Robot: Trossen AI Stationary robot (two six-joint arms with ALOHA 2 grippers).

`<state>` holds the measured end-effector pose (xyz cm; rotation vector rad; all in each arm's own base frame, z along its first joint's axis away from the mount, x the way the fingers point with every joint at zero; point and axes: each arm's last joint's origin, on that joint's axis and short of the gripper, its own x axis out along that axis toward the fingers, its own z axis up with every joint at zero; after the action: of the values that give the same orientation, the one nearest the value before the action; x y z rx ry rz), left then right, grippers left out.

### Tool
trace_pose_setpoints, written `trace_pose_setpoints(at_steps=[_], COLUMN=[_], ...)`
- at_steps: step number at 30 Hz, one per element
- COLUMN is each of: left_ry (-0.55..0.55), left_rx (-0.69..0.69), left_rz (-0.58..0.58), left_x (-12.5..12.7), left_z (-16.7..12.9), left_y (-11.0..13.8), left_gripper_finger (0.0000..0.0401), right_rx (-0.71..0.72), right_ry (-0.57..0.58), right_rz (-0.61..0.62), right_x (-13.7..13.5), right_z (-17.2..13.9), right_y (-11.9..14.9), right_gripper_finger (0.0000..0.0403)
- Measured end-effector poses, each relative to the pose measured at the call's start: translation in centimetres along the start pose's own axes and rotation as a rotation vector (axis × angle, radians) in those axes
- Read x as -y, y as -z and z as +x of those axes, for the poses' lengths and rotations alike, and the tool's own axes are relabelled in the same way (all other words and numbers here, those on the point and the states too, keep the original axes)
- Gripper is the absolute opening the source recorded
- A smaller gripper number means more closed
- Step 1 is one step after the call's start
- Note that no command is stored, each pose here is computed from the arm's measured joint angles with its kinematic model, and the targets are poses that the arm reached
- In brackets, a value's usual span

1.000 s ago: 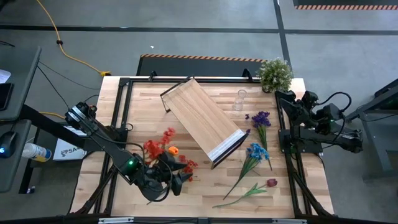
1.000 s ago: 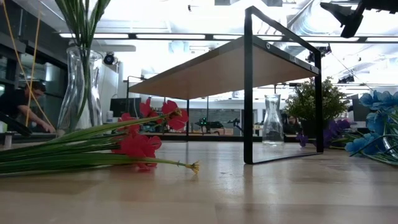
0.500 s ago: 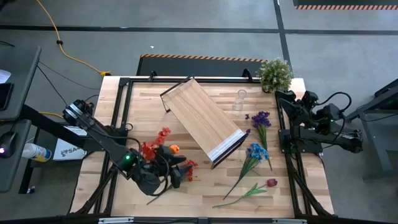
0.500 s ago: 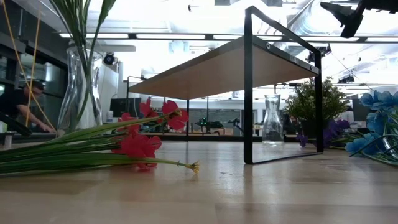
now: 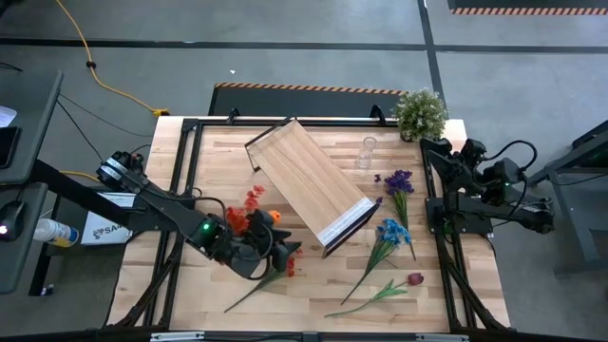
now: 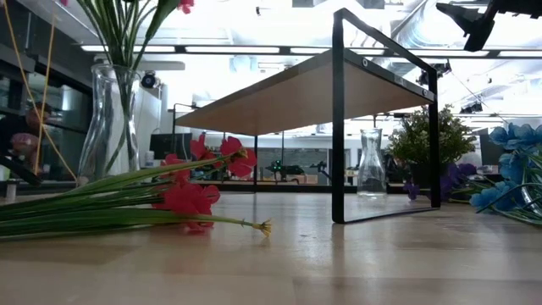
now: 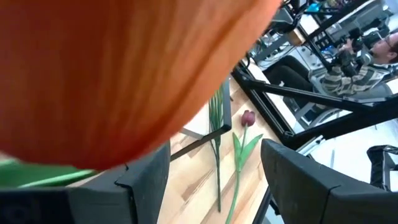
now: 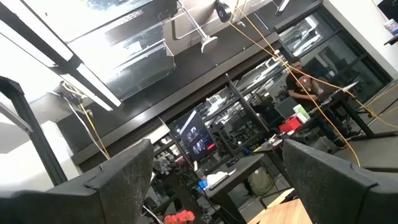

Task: Pick and place flowers into a vace then onto a shelf
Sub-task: Put the red flowers into the bottom transparent vase

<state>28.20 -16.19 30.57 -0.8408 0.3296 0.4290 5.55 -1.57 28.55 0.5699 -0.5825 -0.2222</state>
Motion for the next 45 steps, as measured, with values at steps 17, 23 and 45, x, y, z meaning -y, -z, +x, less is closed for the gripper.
trace_pose_setpoints(at_steps=[17,23,45], left_ry=[-0.01,-0.007,0.047], left_rx=[0.083,0.108,0.017], left_rz=[0.012,0.0,0.001], left_x=[0.13,0.24,0.68], left_z=[-0.02,-0.02,0.59], left_y=[-0.26,-0.36,0.39], left_gripper_finger=[0.0282,0.0282,0.0282], right_rx=[0.001,0.01,-0.047], right_ry=[0.001,0.015,0.056], right_rz=[0.015,0.026,0.092], right_x=[0.0,0.05,0.41], right_z=[0.0,0.0,0.12], right_y=[-0.01,-0.02,0.59], right_gripper_finger=[0.0344,0.0344,0.0344])
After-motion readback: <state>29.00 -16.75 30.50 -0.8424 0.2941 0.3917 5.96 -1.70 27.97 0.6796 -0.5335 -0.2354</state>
